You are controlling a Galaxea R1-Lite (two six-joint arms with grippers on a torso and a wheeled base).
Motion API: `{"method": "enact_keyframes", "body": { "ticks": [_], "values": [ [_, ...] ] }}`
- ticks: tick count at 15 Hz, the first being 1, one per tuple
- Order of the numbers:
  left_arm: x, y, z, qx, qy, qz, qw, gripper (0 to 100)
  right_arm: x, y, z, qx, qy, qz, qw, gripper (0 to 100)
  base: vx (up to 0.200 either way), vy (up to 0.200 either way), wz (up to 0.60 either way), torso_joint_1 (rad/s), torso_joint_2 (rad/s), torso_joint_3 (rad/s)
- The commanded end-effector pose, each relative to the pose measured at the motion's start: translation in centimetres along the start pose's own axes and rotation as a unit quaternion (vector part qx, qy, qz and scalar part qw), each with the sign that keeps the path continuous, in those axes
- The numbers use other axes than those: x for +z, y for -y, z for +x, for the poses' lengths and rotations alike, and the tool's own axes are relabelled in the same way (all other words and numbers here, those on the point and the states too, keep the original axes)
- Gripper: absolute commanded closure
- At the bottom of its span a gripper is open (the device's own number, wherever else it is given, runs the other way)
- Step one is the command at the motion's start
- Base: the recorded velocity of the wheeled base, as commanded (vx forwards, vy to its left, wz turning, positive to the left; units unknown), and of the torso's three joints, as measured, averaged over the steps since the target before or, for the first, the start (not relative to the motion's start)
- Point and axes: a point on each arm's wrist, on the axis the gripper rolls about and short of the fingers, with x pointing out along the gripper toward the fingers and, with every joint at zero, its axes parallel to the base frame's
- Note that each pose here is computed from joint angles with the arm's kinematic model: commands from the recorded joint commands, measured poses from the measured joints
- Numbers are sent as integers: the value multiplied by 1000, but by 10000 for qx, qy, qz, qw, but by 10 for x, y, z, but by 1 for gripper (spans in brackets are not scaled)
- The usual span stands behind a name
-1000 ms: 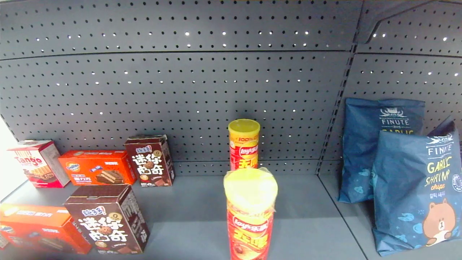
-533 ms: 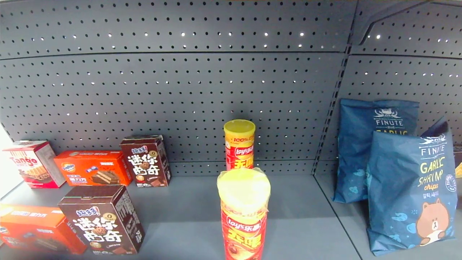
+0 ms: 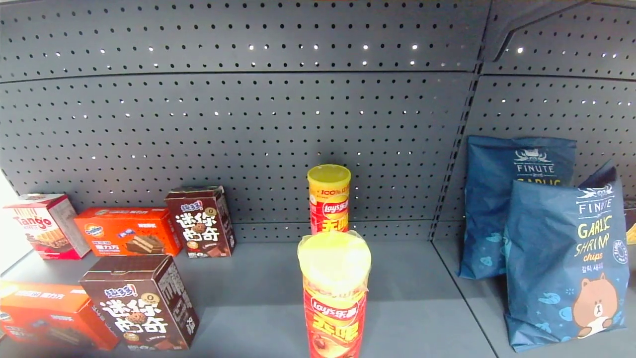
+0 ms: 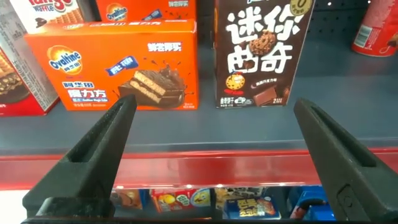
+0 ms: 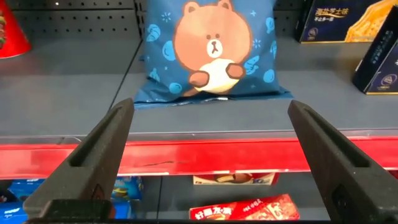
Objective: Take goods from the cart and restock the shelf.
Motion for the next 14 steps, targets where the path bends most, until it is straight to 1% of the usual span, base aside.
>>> {"method": "enact_keyframes", "body": {
  "ticks": [1, 2, 11, 13, 14],
  "values": [
    [0, 0, 0, -3, -1, 3, 10000, 0, 0, 0, 0, 4, -8, -1, 10000, 0, 0, 0, 0, 0, 0, 0],
    [0, 0, 0, -3, 6, 3, 10000, 0, 0, 0, 0, 4, -8, -1, 10000, 0, 0, 200, 0, 7, 2, 2],
    [0, 0, 0, 5, 6, 3, 10000, 0, 0, 0, 0, 4, -8, -1, 10000, 0, 0, 0, 0, 0, 0, 0],
    [0, 0, 0, 28, 6, -12, 10000, 0, 0, 0, 0, 4, -8, -1, 10000, 0, 0, 0, 0, 0, 0, 0],
    [0, 0, 0, 28, 6, -51, 10000, 0, 0, 0, 0, 4, -8, -1, 10000, 0, 0, 0, 0, 0, 0, 0]
  ]
}}
